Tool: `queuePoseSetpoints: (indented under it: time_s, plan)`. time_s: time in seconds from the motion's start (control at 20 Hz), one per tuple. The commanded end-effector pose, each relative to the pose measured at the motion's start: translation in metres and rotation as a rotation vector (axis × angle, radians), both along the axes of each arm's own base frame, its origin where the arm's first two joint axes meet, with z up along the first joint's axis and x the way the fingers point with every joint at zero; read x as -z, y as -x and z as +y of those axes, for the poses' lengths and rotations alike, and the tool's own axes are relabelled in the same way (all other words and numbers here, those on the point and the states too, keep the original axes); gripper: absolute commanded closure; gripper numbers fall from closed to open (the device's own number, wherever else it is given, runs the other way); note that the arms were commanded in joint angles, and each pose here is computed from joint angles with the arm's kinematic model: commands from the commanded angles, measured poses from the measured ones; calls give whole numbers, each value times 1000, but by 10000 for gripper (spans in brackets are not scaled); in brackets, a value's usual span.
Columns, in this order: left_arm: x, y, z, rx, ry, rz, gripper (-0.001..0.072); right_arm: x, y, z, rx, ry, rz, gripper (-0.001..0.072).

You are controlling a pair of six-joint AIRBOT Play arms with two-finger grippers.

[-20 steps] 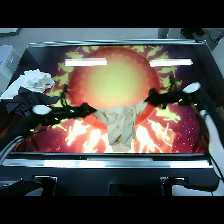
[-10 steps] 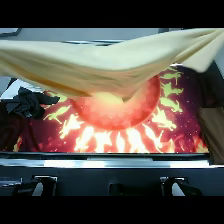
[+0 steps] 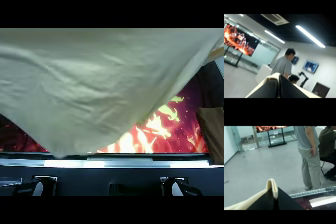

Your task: Fold the clothes and pants, and hang the long-sleeved shirts on hangers.

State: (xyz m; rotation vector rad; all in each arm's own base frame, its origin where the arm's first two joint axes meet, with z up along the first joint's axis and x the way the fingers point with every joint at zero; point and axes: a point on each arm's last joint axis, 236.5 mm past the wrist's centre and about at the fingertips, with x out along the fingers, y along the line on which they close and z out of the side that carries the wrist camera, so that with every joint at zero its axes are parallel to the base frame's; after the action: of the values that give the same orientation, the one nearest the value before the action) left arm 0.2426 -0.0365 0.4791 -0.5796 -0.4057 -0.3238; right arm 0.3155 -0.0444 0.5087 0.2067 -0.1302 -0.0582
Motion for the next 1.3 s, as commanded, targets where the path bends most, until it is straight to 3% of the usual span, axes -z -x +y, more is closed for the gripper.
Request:
queuePoseSetpoints:
  time_s: [0.0,0.25,0.4,0.5,0.65,0.7,0.75,0.8,0.9,1.05,1.25]
  plan:
    - [83,-55,-22,60,-213,265,689,37,-58,-24,8,-153,81,672]
    - [290,-137,-42,266,-174,806,689,197,-215,-19,-186,-738,380,672]
    - [369,-153,-67,367,-42,1044,689,298,-264,11,-274,-966,585,671]
    - [401,-153,-93,430,-47,1129,689,364,-265,47,-317,-946,790,671]
    - [433,-155,-108,460,-54,1203,689,440,-243,77,-326,-814,1060,648]
    - [437,-156,-106,454,-56,1212,688,449,-236,74,-317,-777,1104,455]
    - [438,-157,-100,441,-58,1214,688,455,-224,66,-319,-726,1150,117]
    - [437,-158,-94,428,-55,1213,688,460,-205,57,-343,-670,1217,42]
    - [438,-160,-83,412,-38,1218,688,485,-143,45,-346,-607,1487,63]
    - [439,-161,-79,407,-44,1218,688,525,-35,95,-557,-504,1833,63]
    - [442,-154,-84,438,-74,1231,688,576,87,152,-591,-585,1952,33]
